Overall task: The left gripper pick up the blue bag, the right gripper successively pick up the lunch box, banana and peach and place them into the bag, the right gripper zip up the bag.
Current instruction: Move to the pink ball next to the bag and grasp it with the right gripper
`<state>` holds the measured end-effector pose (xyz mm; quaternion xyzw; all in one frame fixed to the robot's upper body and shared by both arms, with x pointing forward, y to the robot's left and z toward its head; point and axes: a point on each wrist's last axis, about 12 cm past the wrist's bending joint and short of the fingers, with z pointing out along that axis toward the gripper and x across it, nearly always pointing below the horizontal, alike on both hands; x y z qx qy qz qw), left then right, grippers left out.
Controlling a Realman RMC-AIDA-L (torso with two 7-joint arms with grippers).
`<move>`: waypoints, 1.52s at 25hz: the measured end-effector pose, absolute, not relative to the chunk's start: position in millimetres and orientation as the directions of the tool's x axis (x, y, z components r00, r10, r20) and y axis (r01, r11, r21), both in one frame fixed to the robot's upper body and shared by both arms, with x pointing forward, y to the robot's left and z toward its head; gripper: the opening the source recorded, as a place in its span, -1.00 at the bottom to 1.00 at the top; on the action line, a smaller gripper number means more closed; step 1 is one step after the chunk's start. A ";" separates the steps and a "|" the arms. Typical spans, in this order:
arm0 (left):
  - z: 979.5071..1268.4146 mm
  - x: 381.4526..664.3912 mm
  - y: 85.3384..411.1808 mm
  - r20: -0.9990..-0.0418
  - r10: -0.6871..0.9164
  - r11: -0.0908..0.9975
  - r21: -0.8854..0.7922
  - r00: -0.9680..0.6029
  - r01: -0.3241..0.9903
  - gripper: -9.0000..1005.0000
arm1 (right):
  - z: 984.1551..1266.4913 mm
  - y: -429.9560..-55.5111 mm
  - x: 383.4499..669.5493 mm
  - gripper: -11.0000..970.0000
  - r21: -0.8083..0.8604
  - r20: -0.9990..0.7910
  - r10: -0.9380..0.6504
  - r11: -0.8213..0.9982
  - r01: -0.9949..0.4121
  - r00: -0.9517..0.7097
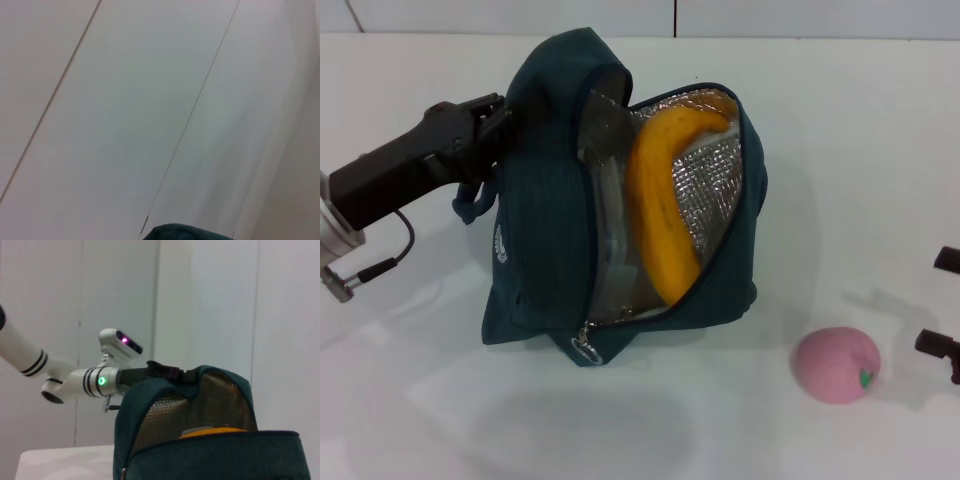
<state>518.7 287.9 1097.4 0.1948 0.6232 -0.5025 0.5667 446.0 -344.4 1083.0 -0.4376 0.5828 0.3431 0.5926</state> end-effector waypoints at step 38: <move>1097.1 521.7 282.3 -0.910 -0.314 0.421 -0.389 -0.270 0.820 -0.91 | 1034.4 -306.1 474.2 0.50 0.013 -0.943 -0.307 0.355 -0.935 -0.129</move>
